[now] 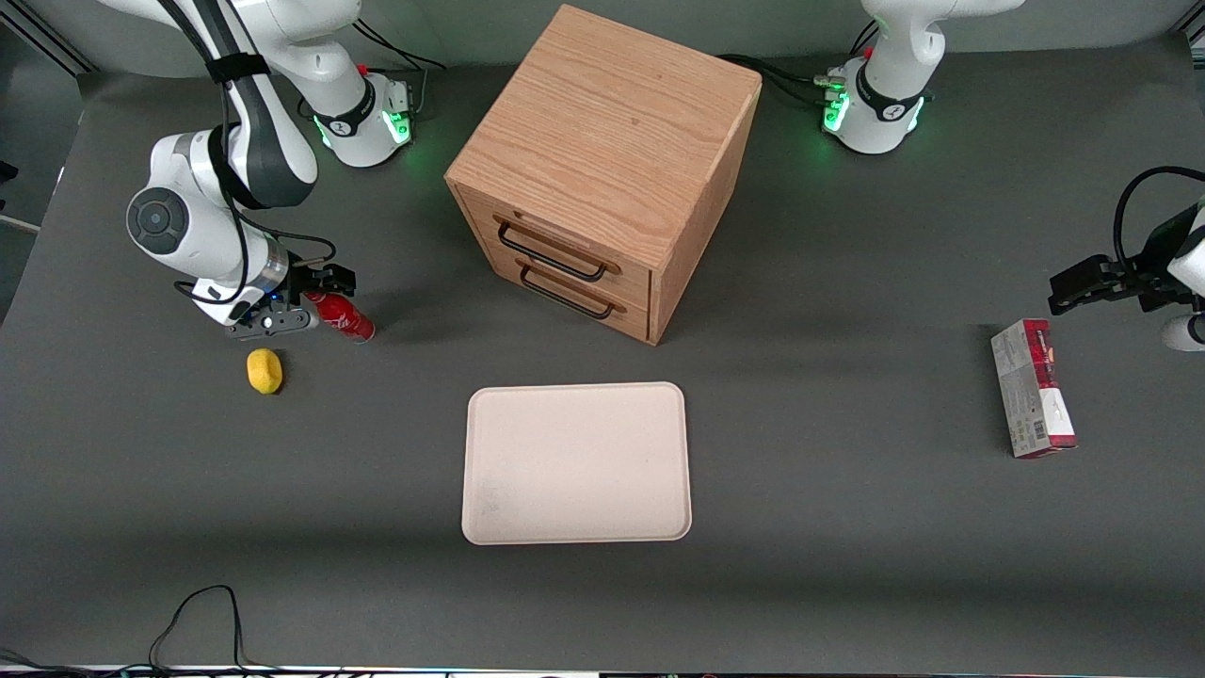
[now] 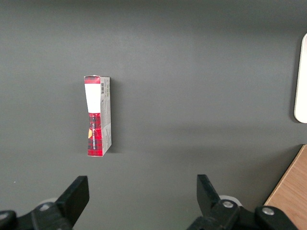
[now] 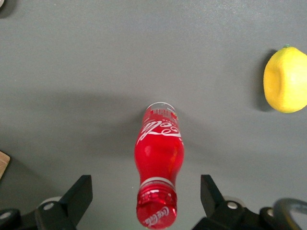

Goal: Place coke bottle on tray
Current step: 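Close the right gripper around the bottle's neck, then lift the held bottle up off the table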

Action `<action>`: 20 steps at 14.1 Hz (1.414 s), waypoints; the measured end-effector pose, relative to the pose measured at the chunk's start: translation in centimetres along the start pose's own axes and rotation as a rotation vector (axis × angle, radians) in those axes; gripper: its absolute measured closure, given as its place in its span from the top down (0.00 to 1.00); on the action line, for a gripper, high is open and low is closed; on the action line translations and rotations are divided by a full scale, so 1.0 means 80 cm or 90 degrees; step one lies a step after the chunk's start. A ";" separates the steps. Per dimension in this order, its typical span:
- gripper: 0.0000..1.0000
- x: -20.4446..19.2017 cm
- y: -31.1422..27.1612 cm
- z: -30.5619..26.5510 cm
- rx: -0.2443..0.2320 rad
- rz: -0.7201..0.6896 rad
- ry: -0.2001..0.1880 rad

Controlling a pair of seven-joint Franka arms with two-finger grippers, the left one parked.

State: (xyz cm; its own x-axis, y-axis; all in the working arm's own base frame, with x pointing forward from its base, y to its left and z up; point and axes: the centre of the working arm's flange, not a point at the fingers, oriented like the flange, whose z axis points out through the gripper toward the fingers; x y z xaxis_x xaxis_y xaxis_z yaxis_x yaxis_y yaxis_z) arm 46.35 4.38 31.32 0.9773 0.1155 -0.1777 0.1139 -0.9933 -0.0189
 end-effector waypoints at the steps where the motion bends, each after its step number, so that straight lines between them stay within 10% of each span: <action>1: 1.00 0.000 0.000 0.001 -0.002 -0.001 0.001; 7: 0.92 -0.001 0.010 0.001 -0.003 0.006 0.002; 13: 0.33 -0.001 0.015 -0.001 -0.002 0.011 0.004; 20: 0.32 -0.001 0.015 -0.001 -0.002 0.011 0.004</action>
State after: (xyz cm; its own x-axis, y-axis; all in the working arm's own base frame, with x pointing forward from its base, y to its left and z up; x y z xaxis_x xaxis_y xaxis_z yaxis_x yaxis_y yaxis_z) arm 46.40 3.21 31.41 0.9802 0.0987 -0.1715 0.0980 -0.9951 -0.0124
